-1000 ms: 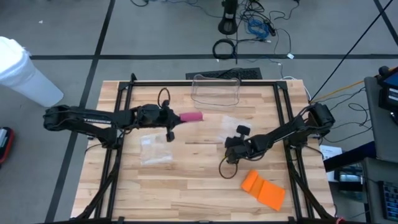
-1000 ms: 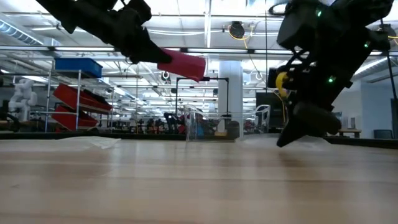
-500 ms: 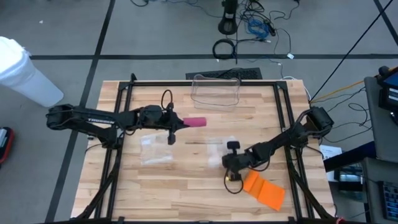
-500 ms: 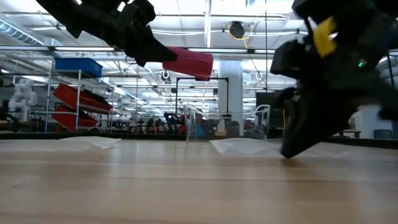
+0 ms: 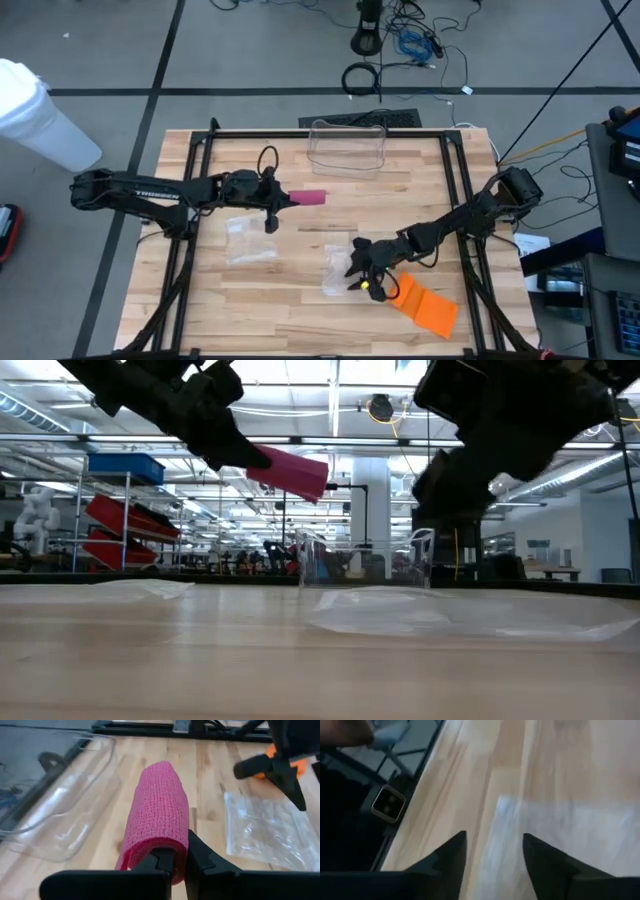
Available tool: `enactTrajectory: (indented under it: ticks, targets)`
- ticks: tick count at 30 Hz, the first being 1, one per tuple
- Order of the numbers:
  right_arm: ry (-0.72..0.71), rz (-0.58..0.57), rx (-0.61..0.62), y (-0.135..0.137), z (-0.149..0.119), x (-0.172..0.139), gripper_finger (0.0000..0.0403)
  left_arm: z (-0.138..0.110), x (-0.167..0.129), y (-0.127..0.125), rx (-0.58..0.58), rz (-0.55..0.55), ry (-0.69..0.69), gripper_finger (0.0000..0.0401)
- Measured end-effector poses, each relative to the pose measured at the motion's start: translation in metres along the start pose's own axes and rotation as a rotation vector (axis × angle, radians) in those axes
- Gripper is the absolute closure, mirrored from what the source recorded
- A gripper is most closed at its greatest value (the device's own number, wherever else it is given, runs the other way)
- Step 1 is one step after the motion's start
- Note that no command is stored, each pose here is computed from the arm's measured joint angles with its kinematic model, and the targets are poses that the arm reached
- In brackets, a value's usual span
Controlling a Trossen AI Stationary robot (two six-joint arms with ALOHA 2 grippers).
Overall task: Roll bandage
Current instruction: Put the pink bandage into the zip bag
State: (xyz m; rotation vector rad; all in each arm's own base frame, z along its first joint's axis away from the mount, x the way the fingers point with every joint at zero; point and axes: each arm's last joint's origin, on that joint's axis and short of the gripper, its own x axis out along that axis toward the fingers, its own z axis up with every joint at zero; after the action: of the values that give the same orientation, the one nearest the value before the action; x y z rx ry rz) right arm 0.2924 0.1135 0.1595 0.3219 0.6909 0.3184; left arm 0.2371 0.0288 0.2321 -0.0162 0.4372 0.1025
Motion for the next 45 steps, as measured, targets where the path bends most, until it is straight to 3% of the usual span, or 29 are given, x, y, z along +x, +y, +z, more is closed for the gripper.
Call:
enactTrajectory:
  ticks: [4,7,10,17,25,30,34,36,38,42,45]
  targets:
    - [0.097,-0.141,0.071,-0.010,-0.011,-0.002,0.0192,0.002,-0.007,-0.002,0.005,-0.004,-0.007,0.0387]
    - [0.101,-0.345,0.023,-0.020,-0.016,-0.004,0.0190,0.002,-0.011,-0.002,0.022,0.006,-0.001,0.0387]
    - [0.091,-0.438,-0.030,-0.030,-0.013,-0.007,0.0195,0.003,-0.012,-0.001,0.022,0.024,-0.008,0.0387]
    - [0.129,-0.488,-0.057,-0.049,-0.010,-0.010,0.0199,0.003,-0.012,0.000,0.027,0.029,-0.009,0.0387]
    - [0.210,-0.452,-0.050,-0.058,-0.020,0.000,0.0218,0.000,-0.007,0.000,0.021,0.020,0.016,0.0387]
    - [0.198,-0.462,-0.034,-0.054,-0.021,0.000,0.0268,-0.002,-0.002,-0.001,0.021,0.015,0.030,0.0387]
    - [0.210,-0.460,-0.090,-0.054,-0.021,0.000,0.0346,-0.002,-0.002,-0.001,0.020,0.011,0.028,0.0387]
    - [0.223,-0.458,-0.131,-0.054,-0.021,0.000,0.0385,-0.002,-0.002,-0.002,0.019,-0.012,0.026,0.0387]
    - [0.230,-0.469,-0.195,-0.050,-0.016,0.001,0.0394,0.000,-0.002,-0.002,0.015,-0.028,0.006,0.0387]
    - [0.206,-0.622,-0.530,-0.029,0.003,0.004,0.0401,0.002,0.008,-0.006,-0.032,-0.047,-0.013,0.0387]
    - [0.194,-0.750,-0.701,-0.014,0.019,0.007,0.0402,0.007,0.015,-0.012,-0.043,-0.068,-0.002,0.0387]
